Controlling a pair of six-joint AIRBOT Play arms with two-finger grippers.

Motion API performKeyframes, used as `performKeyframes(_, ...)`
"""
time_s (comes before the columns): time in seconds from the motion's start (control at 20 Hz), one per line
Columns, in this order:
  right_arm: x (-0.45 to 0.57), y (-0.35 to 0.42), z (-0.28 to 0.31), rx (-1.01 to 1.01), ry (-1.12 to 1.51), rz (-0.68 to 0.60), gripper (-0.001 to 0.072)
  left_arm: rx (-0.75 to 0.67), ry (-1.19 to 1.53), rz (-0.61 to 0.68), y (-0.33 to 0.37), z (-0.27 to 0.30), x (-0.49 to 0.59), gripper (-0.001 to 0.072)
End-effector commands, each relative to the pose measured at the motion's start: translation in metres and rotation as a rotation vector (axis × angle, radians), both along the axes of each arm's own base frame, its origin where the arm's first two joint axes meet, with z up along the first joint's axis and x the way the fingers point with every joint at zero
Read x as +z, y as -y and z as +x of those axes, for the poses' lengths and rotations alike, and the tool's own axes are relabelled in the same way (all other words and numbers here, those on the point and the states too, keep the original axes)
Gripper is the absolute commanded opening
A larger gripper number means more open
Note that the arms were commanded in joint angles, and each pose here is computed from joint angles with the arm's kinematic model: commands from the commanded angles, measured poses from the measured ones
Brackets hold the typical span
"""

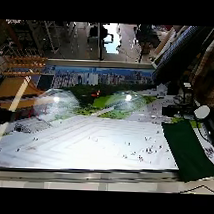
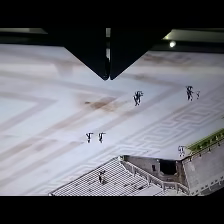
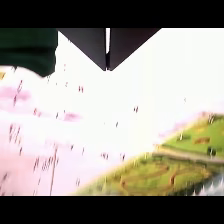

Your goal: Fold the clothes and pants, and hang the long-sleeved shirts on hangers.

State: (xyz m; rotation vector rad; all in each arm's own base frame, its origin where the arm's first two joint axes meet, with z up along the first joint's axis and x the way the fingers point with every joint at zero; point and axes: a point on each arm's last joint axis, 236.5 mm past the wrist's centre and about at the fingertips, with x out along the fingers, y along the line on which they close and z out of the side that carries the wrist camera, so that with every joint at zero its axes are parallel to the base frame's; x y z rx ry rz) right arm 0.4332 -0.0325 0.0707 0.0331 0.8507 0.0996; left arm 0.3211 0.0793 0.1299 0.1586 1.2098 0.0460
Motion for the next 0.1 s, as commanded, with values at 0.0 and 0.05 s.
performKeyframes(0.0,0.0295,0.0051,0.0314,-0.014,0.178,-0.081,0.0017,0.004,0.007,0.007,-0.0023,0.0003,0.0016,0.0011)
performKeyframes(0.05,0.0324,0.0064,0.0337,-0.019,0.194,-0.084,0.0017,0.004,0.007,0.007,-0.0023,0.0003,0.0016,0.0011)
